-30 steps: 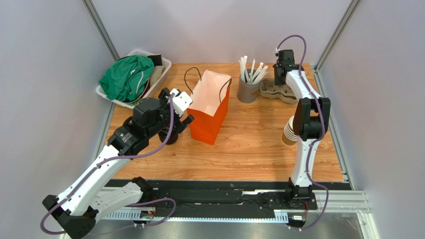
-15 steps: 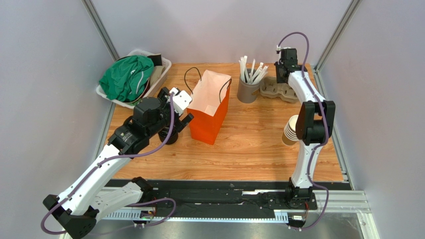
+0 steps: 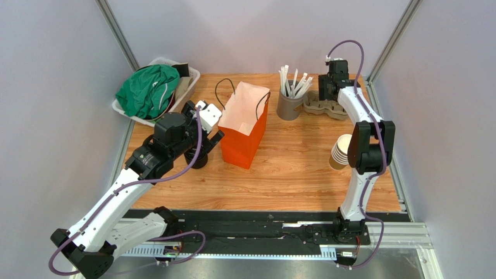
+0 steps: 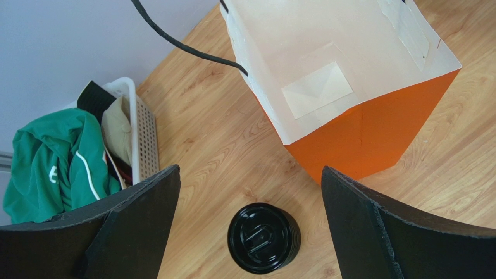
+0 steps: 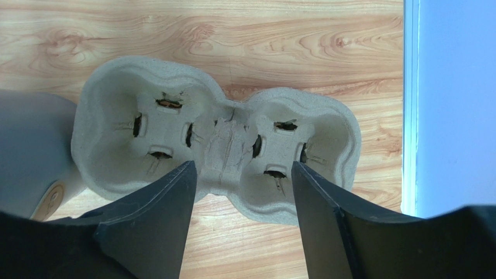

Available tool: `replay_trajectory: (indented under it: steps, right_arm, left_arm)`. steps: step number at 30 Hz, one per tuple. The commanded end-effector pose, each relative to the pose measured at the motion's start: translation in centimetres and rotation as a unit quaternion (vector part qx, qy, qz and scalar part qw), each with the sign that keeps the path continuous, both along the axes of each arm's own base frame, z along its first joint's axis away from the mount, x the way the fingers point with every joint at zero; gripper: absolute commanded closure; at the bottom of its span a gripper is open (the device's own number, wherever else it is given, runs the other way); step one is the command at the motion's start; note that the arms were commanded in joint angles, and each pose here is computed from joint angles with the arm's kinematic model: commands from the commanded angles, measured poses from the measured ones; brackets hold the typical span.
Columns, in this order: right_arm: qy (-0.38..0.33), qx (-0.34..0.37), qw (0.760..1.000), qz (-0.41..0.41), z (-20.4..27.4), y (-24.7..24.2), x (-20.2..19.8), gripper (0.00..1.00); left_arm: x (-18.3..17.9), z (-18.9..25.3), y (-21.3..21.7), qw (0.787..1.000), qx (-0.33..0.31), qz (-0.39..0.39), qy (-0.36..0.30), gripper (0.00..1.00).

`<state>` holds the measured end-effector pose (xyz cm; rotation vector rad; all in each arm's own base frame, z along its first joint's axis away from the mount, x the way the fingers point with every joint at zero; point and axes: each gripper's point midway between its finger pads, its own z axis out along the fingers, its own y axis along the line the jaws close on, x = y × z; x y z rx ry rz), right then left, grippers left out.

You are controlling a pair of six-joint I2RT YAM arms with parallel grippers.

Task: Pack the takeout coffee

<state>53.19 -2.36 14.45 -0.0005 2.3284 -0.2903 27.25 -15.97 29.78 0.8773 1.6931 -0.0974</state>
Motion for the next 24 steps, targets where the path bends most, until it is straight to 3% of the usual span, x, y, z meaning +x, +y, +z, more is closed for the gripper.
replay_trajectory:
  steps: [1, 7, 18, 24]
  right_arm:
    - [-0.008, 0.007, 0.999, -0.042, -0.9, -0.5, 0.7, 0.34]
    - [0.0, 0.032, 0.998, -0.061, -2.8, 0.0, 1.3, 0.42]
    - [0.004, 0.054, 0.997, -0.055, -3.7, 0.9, 1.2, 0.43]
    - [0.001, 0.039, 0.997, -0.072, -3.6, 0.3, 1.2, 0.54]
  left_arm:
    - [0.1, 1.8, -0.2, 0.999, -0.03, 0.002, -0.017, 0.01]
    - [0.2, 1.4, -0.1, 1.0, -0.027, 0.002, -0.014, 0.01]
    - [0.4, 1.0, -0.4, 1.0, -0.028, 0.0, -0.013, 0.01]
    - [0.3, 0.9, -0.4, 1.0, -0.027, -0.001, -0.012, 0.01]
